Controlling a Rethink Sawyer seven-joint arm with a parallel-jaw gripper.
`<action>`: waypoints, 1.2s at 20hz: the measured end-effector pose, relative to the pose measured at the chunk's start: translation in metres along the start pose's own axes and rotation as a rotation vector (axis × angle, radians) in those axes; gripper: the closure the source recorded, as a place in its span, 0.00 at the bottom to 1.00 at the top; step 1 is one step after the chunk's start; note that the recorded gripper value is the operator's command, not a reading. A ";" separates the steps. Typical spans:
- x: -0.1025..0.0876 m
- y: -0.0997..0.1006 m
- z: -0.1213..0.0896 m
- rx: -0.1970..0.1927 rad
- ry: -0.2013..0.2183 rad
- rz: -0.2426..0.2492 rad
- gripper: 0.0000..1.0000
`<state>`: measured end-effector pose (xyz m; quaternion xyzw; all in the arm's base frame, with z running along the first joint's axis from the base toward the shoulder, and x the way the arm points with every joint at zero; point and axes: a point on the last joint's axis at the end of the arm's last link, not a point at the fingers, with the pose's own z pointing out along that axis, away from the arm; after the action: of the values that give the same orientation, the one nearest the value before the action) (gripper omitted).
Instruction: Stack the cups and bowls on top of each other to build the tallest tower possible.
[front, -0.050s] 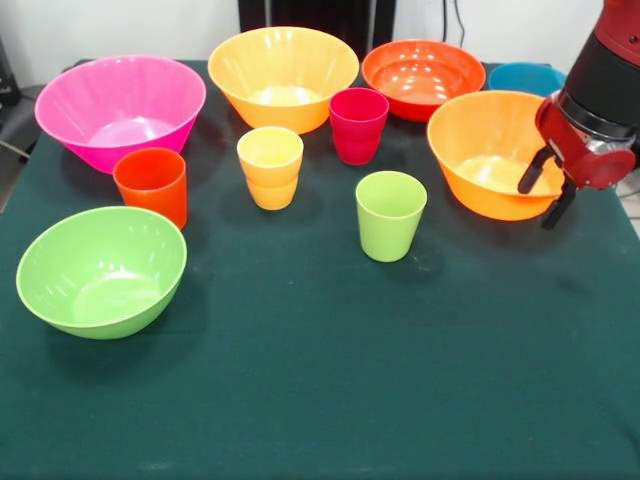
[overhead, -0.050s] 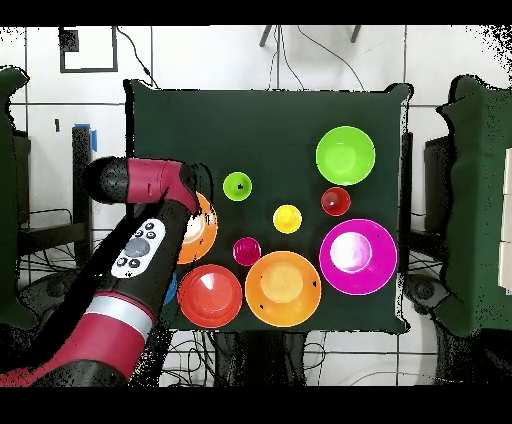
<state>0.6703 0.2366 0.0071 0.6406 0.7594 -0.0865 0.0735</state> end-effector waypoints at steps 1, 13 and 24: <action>0.000 0.000 0.001 0.001 0.000 -0.002 0.00; -0.008 0.001 -0.004 -0.007 0.001 -0.032 1.00; -0.007 0.013 -0.020 -0.033 0.060 -0.032 1.00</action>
<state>0.6839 0.2369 0.0273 0.6292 0.7729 -0.0559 0.0600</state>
